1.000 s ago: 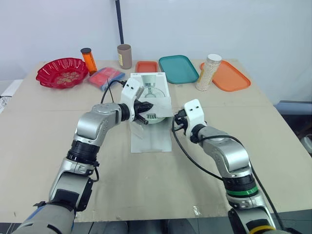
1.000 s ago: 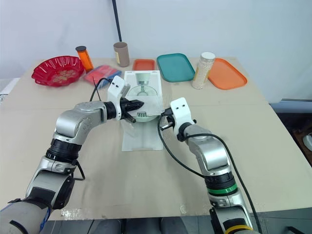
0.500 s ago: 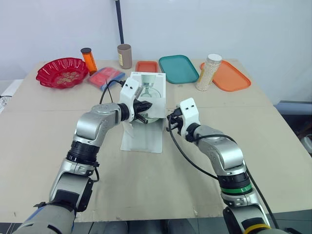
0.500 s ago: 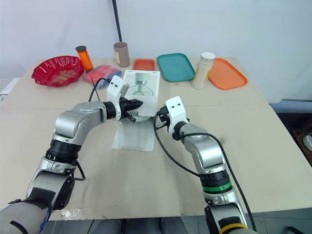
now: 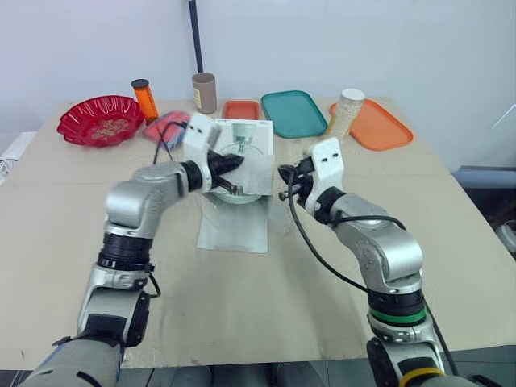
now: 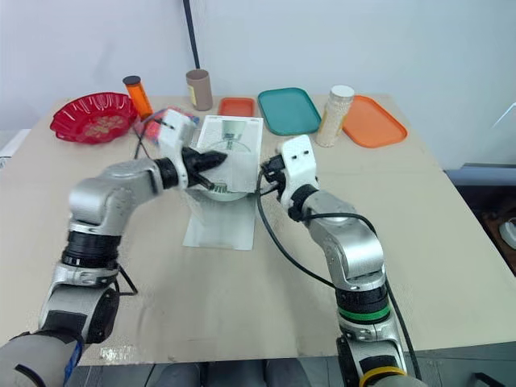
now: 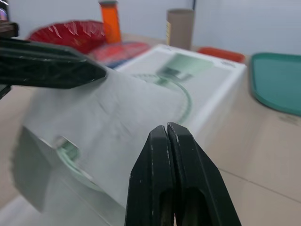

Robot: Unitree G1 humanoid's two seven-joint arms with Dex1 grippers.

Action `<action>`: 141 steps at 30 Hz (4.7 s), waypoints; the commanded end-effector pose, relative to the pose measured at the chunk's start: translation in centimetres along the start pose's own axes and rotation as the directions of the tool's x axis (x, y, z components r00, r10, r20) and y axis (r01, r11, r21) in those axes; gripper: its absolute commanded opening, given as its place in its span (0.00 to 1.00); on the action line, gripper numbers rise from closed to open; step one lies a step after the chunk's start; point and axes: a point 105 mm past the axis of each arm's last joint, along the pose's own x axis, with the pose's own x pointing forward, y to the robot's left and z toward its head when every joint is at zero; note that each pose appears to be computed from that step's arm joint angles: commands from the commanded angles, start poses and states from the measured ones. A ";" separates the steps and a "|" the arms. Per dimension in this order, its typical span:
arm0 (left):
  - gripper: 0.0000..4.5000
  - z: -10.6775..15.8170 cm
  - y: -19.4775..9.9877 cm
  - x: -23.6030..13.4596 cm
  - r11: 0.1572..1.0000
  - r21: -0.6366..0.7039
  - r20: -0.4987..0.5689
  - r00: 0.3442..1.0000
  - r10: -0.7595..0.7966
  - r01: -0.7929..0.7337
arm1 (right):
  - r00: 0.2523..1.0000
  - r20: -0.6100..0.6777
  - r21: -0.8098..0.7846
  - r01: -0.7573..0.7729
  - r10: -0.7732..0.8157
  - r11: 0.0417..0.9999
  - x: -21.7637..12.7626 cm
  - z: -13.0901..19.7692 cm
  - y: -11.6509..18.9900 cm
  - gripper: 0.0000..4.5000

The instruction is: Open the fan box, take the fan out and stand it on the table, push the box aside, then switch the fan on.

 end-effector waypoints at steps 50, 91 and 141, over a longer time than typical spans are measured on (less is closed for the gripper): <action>0.00 -7.4 -2.6 -5.1 0.987 0.157 -0.319 0.944 0.086 -0.037 | 0.987 -0.161 0.034 -0.020 0.025 0.999 4.2 -5.7 0.5 0.01; 0.00 -7.5 2.6 -7.2 0.961 0.217 -0.340 0.910 0.237 -0.169 | 0.983 -0.182 -0.001 -0.039 0.038 0.999 4.3 -6.5 0.5 0.01; 0.00 -7.0 2.0 -11.6 0.989 0.073 -0.408 0.900 0.150 -0.132 | 0.971 -0.209 -0.074 -0.138 0.120 0.988 5.2 -6.8 2.5 0.01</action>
